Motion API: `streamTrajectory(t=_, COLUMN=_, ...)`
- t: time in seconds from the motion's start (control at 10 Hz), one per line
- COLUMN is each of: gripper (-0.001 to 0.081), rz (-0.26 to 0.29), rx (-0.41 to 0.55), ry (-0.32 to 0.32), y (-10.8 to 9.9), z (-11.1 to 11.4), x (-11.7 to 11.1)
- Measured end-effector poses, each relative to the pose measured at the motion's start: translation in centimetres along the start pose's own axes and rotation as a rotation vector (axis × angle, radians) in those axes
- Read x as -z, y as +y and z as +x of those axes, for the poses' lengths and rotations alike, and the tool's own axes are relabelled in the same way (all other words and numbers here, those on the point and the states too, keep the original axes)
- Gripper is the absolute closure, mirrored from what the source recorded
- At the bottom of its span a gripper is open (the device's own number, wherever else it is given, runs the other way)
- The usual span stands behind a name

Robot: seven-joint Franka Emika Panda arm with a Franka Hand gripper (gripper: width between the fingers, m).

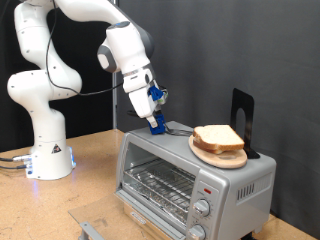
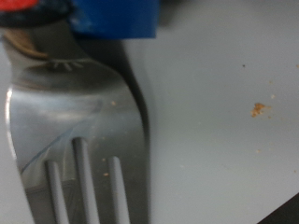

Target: Make a piece of toast with the oven

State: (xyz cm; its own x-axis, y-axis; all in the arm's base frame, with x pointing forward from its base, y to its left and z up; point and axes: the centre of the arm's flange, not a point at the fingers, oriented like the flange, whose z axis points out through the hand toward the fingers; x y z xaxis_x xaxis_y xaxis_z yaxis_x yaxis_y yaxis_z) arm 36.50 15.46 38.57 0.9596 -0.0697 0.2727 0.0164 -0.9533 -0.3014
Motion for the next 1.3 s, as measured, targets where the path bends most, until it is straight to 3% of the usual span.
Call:
streamTrajectory(t=1.2, gripper=0.001, rz=0.008, rx=-0.005, ry=-0.016, y=0.13, z=-0.58, x=-0.56)
streamTrajectory(t=1.3, gripper=0.0187, rz=0.008, rx=-0.006, ry=-0.016, y=0.16, z=-0.62, x=-0.59)
